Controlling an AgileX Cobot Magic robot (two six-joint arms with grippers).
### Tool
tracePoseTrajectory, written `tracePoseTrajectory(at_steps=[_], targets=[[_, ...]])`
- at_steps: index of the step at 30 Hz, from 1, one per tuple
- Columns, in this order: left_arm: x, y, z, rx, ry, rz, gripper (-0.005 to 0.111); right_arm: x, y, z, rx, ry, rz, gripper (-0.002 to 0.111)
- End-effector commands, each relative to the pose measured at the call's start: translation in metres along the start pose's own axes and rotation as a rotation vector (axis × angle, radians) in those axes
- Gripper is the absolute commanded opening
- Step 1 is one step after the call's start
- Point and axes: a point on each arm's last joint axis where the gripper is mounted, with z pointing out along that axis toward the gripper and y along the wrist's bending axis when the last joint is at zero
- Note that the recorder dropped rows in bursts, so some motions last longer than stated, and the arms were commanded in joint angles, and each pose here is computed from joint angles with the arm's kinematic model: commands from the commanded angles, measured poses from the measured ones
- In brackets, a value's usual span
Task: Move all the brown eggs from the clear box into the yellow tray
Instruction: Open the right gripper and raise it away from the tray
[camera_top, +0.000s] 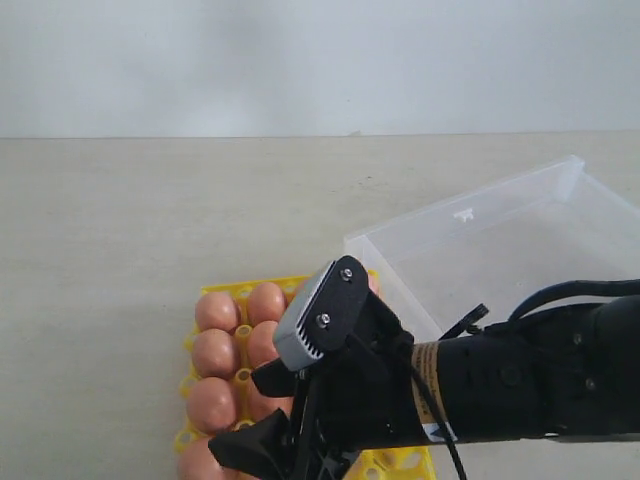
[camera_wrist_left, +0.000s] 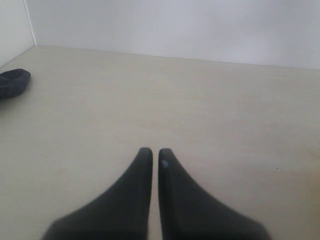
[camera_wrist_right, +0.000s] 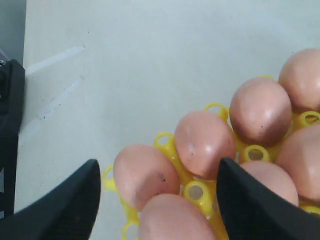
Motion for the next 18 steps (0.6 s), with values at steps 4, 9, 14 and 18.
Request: tracePoseTrajectory(at_steps=[4,9,14,18], targets=[[0.001,0.0,0.0,0.003,-0.003,0.005,0.004,-0.045,0.005,-0.026,0.081,-0.206,-0.088,0.056],[0.001,0.0,0.0,0.003,-0.003,0.005,0.004,-0.097,0.005,-0.064,0.304,-0.333,-0.227,0.015],[0.001,0.0,0.0,0.003,-0.003,0.005,0.004,-0.139,0.006,-0.105,0.537,-0.243,-0.511,0.0],[0.001,0.0,0.0,0.003,-0.003,0.005,0.004,-0.162,-0.007,-0.13,0.665,-0.092,-0.63,0.0]])
